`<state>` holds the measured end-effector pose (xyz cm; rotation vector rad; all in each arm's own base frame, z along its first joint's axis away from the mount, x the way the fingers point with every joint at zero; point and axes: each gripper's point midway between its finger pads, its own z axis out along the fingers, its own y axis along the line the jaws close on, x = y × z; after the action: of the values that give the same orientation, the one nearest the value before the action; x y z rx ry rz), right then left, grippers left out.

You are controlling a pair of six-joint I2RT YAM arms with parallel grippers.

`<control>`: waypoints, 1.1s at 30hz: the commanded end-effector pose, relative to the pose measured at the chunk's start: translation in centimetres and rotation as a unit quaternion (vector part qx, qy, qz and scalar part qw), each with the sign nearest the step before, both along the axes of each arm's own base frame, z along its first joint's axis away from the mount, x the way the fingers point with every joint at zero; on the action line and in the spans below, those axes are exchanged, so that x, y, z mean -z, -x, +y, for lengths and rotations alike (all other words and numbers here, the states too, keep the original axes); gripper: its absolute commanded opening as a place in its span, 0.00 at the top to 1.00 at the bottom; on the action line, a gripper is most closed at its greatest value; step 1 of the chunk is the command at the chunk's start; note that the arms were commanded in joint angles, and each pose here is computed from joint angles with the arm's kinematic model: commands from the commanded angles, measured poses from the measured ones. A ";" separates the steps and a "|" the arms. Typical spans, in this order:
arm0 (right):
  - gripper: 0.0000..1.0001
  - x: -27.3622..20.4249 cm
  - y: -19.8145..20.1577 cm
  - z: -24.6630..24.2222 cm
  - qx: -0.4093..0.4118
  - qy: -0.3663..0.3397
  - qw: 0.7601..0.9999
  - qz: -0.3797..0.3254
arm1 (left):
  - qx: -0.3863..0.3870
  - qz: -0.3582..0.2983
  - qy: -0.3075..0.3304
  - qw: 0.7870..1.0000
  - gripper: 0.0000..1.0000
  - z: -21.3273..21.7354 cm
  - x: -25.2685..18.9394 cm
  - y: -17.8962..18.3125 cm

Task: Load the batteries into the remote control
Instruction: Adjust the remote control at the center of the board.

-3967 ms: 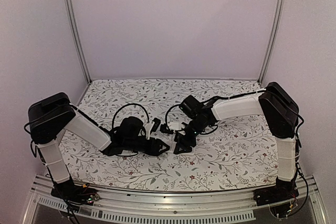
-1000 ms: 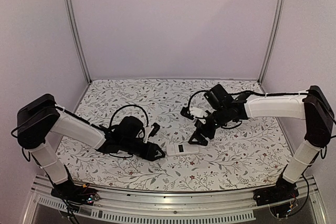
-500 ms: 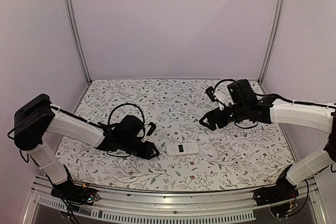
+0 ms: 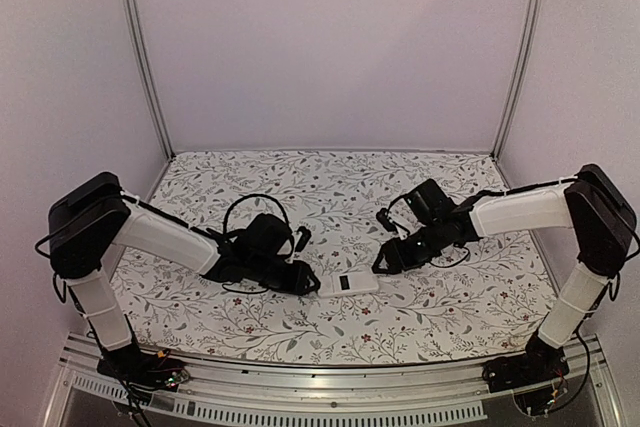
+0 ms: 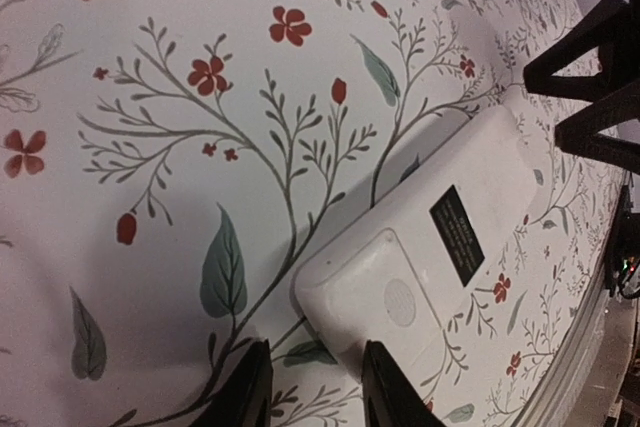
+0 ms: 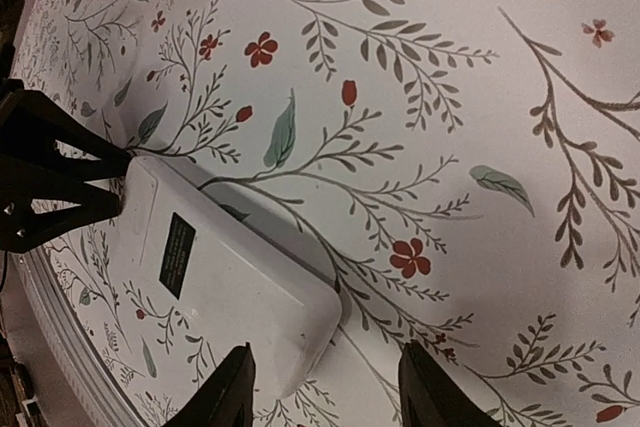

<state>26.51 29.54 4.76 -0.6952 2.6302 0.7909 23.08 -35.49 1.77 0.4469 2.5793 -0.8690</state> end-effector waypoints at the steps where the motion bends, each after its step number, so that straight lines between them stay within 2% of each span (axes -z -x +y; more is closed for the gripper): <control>1: 0.53 0.4 0.0 1.4 0.001 -0.031 0.999 0.040 | 0.008 0.020 -0.003 1.000 0.70 -0.8 0.9 0.8; 13: 0.72 2.4 1.6 2.4 -0.009 -0.053 0.994 0.099 | 0.024 0.050 -0.019 0.998 0.82 -0.8 2.5 2.8; 20: 0.85 2.7 2.4 3.3 -0.019 -0.067 0.991 0.111 | 0.045 0.068 -0.003 0.997 0.86 -1.8 2.8 3.7; 25: 0.89 2.8 2.8 4.7 -0.031 -0.076 0.990 0.117 | 0.082 0.085 0.020 0.993 0.90 -3.5 2.9 5.2; 33: 0.91 2.6 3.3 6.2 -0.040 -0.093 0.987 0.123 | 0.120 0.108 0.046 0.986 0.90 -5.2 3.3 6.8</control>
<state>24.90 31.27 2.35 -0.5236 2.8002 1.0465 22.47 -36.80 1.33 0.4053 2.6358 -0.9481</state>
